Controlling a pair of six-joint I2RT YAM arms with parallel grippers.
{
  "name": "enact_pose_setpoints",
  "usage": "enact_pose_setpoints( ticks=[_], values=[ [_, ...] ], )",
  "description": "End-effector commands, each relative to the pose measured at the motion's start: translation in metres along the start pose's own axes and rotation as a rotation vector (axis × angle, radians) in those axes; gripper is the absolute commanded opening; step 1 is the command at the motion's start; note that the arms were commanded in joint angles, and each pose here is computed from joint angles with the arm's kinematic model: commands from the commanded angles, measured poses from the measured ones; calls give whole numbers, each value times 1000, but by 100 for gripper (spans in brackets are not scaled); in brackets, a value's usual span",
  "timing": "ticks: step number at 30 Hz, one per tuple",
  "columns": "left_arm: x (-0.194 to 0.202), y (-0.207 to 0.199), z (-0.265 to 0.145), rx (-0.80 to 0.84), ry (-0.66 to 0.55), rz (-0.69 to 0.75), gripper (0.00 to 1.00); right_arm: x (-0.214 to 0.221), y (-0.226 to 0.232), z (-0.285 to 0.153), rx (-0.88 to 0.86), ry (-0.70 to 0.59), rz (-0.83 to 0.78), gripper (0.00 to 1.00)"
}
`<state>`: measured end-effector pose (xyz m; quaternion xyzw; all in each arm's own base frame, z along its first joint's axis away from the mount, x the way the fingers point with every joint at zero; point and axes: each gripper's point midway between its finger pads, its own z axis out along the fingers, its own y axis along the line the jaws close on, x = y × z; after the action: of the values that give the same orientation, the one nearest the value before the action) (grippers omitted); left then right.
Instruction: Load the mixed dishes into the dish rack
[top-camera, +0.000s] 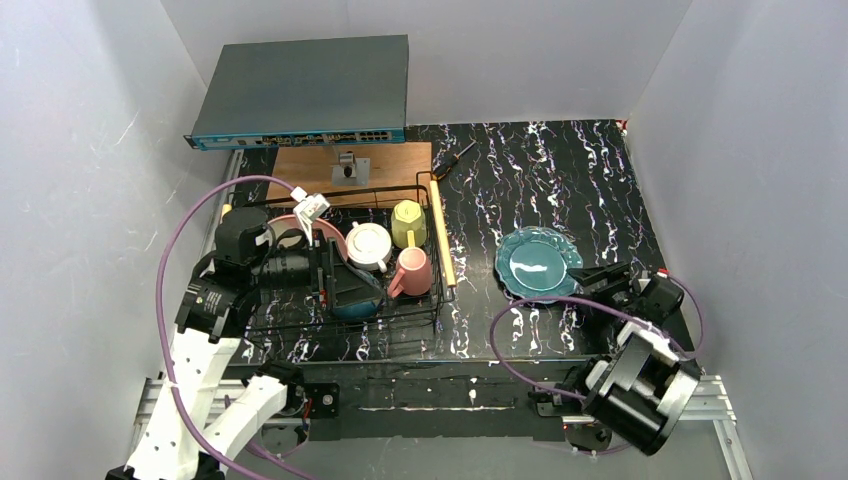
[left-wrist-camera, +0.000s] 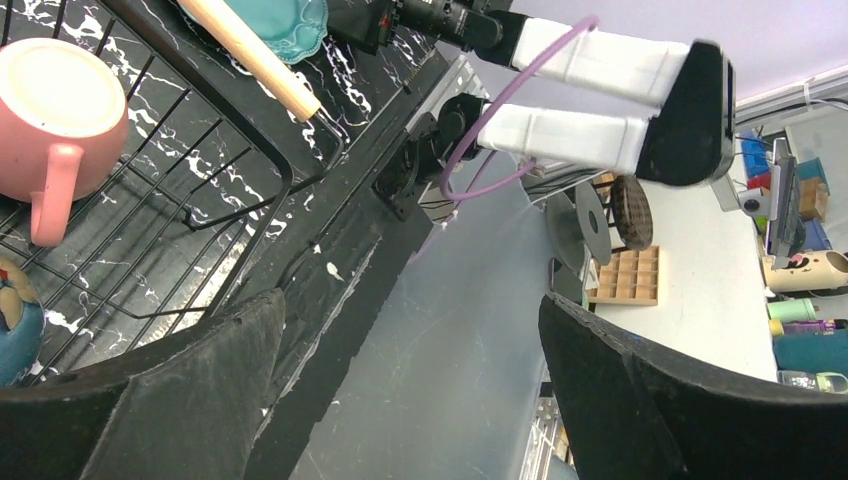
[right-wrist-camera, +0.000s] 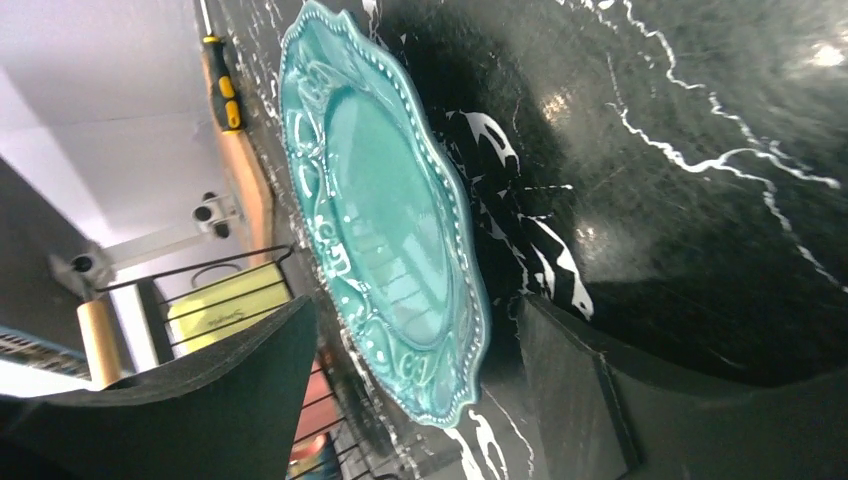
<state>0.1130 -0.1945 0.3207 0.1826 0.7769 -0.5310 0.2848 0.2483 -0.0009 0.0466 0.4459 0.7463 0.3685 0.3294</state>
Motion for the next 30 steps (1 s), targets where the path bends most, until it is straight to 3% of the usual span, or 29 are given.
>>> enact_pose_setpoints(
  ticks=[1,18,22,30],
  values=[
    [4,-3,0,20,19,16,98,1,12,7,-88,76,-5,78],
    [-1,3,6,10,40,-39,98,3,-4,31,-31,213,85,60],
    [-2,5,7,2,40,-60,98,3,-5,33,-26,222,91,49],
    [-6,5,10,14,34,-106,98,1,7,29,-64,214,35,15]
  ],
)
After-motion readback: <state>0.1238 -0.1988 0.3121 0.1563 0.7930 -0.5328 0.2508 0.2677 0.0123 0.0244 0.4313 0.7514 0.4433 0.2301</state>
